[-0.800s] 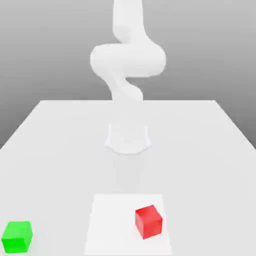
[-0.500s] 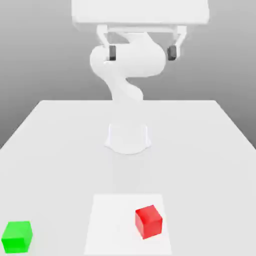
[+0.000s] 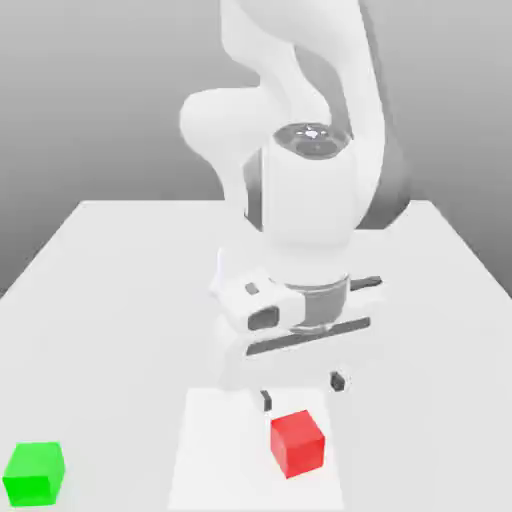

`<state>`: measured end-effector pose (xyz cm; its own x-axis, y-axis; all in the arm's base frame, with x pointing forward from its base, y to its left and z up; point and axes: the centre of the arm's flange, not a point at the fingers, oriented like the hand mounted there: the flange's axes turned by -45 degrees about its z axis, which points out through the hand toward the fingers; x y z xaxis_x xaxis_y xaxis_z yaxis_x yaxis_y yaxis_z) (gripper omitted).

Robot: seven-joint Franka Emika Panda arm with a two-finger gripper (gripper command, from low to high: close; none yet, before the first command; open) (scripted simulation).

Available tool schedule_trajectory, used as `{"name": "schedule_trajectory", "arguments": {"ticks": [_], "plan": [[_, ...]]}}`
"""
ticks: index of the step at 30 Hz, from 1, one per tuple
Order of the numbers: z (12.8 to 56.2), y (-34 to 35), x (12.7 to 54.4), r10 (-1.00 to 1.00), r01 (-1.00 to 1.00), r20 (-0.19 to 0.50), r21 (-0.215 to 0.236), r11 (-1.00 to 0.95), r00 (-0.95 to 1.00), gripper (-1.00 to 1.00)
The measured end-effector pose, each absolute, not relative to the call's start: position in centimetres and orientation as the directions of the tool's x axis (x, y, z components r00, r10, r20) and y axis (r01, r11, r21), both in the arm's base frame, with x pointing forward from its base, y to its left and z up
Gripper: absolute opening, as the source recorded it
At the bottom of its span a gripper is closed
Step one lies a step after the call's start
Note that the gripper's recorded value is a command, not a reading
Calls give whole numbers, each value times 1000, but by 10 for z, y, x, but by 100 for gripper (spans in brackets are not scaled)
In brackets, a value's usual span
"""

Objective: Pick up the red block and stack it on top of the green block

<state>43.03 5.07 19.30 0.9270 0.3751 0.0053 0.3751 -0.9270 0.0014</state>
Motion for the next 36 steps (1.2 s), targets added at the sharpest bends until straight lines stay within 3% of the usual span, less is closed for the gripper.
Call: {"name": "schedule_trajectory", "arguments": {"ticks": [3,4,11,17,24,31,35,36], "plan": [[158,51,429,377,377,0,1,-926,926,0],[149,50,428,377,377,0,0,-926,926,-100],[148,51,428,377,377,-1,0,-926,926,-100],[205,45,431,349,349,-1,0,-937,937,-100],[224,-84,469,-232,-232,-5,-4,-973,973,-100],[239,-233,465,-746,-746,-2,-2,-665,665,-100],[192,-261,461,-816,-816,0,-2,-578,578,-100],[185,-262,460,-818,-818,0,-1,-575,575,100]]}}
